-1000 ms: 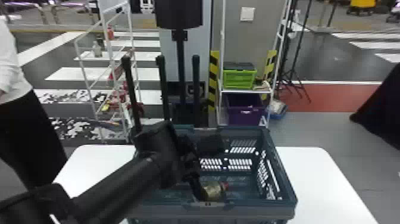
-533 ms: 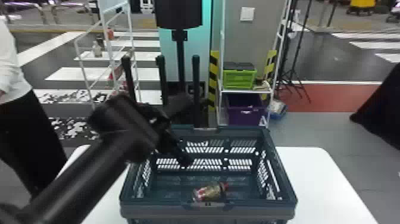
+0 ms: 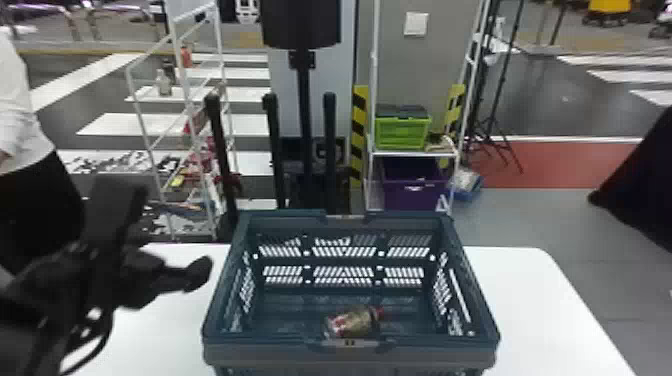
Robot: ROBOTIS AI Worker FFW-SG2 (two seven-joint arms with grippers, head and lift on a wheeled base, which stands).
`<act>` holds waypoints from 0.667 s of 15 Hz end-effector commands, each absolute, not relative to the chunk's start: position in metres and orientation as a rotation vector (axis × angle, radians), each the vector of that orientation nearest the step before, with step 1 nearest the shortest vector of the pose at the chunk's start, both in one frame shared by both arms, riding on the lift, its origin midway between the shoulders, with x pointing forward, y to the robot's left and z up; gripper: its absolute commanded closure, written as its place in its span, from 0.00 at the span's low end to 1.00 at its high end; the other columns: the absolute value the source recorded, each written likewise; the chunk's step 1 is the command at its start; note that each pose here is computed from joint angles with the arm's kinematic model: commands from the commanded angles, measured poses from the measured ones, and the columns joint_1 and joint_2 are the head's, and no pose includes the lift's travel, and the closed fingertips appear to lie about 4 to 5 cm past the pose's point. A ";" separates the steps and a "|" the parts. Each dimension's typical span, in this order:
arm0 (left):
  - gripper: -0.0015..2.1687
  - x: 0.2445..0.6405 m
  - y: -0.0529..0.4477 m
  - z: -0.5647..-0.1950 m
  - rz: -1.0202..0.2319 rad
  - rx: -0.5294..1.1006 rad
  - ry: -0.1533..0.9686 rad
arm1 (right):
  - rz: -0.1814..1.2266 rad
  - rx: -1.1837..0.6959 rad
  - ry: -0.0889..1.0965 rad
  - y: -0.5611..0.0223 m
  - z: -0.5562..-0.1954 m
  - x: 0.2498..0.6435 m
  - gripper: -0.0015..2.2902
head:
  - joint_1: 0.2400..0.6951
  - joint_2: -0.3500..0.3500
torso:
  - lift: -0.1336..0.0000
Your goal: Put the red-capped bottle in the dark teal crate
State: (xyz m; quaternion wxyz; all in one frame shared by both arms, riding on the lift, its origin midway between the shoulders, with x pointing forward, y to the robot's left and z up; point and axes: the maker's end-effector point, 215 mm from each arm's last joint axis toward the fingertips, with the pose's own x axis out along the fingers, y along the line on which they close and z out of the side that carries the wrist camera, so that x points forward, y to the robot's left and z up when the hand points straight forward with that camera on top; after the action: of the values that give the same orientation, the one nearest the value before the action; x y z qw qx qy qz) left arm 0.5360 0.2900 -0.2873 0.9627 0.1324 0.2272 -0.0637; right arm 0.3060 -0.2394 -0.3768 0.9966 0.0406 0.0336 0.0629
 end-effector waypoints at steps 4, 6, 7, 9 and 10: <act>0.01 0.445 0.302 -0.312 0.018 0.127 0.243 | 0.144 0.080 0.080 -0.233 -0.380 0.308 0.07 | 0.57 0.50 | 1.00; 0.01 0.422 0.290 -0.328 0.025 0.091 0.160 | 0.150 0.079 0.086 -0.232 -0.381 0.309 0.07 | 0.57 0.50 | 1.00; 0.01 0.409 0.283 -0.344 0.023 0.067 0.161 | 0.154 0.076 0.085 -0.232 -0.381 0.309 0.07 | 0.57 0.50 | 1.00; 0.01 0.388 0.266 -0.372 0.037 0.049 0.168 | 0.157 0.075 0.087 -0.232 -0.381 0.308 0.07 | 0.57 0.50 | 1.00; 0.02 0.379 0.253 -0.379 0.059 0.044 0.154 | 0.160 0.074 0.090 -0.231 -0.382 0.308 0.07 | 0.57 0.50 | 1.00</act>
State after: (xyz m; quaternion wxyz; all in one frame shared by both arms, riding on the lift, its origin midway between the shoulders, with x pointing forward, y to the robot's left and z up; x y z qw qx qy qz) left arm 0.3942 0.2759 -0.3650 0.9957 0.0276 0.0816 0.0333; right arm 0.3085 -0.2316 -0.3810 0.9953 0.0377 0.0431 0.0780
